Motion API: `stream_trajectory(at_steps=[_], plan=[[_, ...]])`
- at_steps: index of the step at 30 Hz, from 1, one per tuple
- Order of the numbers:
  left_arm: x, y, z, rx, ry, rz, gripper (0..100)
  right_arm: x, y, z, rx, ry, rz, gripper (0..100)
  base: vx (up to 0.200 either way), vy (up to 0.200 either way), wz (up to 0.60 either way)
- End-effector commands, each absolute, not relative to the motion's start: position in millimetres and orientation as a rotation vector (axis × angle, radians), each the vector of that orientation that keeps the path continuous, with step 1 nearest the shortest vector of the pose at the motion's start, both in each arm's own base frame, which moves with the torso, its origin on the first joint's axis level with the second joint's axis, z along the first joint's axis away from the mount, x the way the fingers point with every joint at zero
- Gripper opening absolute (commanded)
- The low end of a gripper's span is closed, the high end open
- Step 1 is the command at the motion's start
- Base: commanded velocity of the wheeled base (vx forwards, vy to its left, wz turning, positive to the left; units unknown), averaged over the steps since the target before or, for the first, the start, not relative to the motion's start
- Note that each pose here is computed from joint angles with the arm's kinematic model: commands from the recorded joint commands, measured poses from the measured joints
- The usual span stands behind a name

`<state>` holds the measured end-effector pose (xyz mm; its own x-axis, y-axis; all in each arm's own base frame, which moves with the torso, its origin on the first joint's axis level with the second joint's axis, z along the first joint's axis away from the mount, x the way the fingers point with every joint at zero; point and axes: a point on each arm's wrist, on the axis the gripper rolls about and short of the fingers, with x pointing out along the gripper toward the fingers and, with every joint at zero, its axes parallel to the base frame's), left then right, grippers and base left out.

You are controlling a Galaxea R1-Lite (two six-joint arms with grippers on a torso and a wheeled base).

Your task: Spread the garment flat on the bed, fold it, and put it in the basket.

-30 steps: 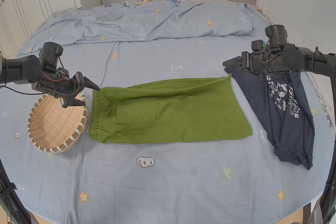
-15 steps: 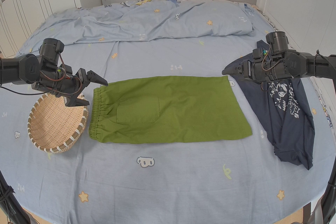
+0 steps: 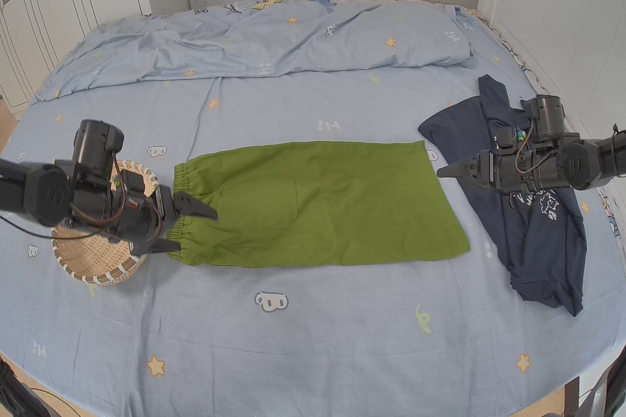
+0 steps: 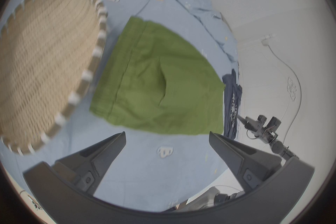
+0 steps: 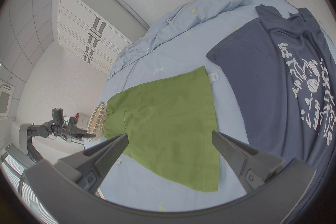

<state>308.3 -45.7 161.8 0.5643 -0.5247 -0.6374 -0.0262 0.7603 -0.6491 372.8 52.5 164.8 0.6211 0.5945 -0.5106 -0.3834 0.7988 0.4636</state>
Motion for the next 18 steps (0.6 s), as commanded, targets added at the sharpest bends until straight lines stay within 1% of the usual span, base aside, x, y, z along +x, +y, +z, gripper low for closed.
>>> stream_trajectory(at_steps=[1, 5, 7, 11, 14, 18], plan=[[244.1, -49.9, 132.9, -0.646, 0.941, -0.356, 100, 335.9, 40.1, 161.3, 0.355, 0.652, 0.569, 100, 0.000, 0.000, 0.00], [229.4, -44.6, 116.7, -0.664, 0.880, -0.358, 100, 329.5, 39.7, 165.4, 0.353, 0.637, 0.577, 100, 0.000, 0.000, 0.00], [223.7, -42.4, 109.4, -0.701, 0.861, -0.348, 100, 328.2, 39.1, 165.8, 0.354, 0.637, 0.578, 100, 0.000, 0.000, 0.00], [220.7, -41.2, 102.8, -0.739, 0.844, -0.337, 100, 328.2, 34.9, 166.4, 0.362, 0.634, 0.582, 100, 0.000, 0.000, 0.00], [220.1, -33.9, 100.3, -0.752, 0.827, -0.311, 100, 328.7, 33.1, 166.4, 0.368, 0.634, 0.589, 100, 0.000, 0.000, 0.00], [226.8, -28.6, 91.0, -0.769, 0.851, -0.269, 100, 329.5, 32.7, 165.9, 0.370, 0.634, 0.592, 100, 0.000, 0.000, 0.00]])
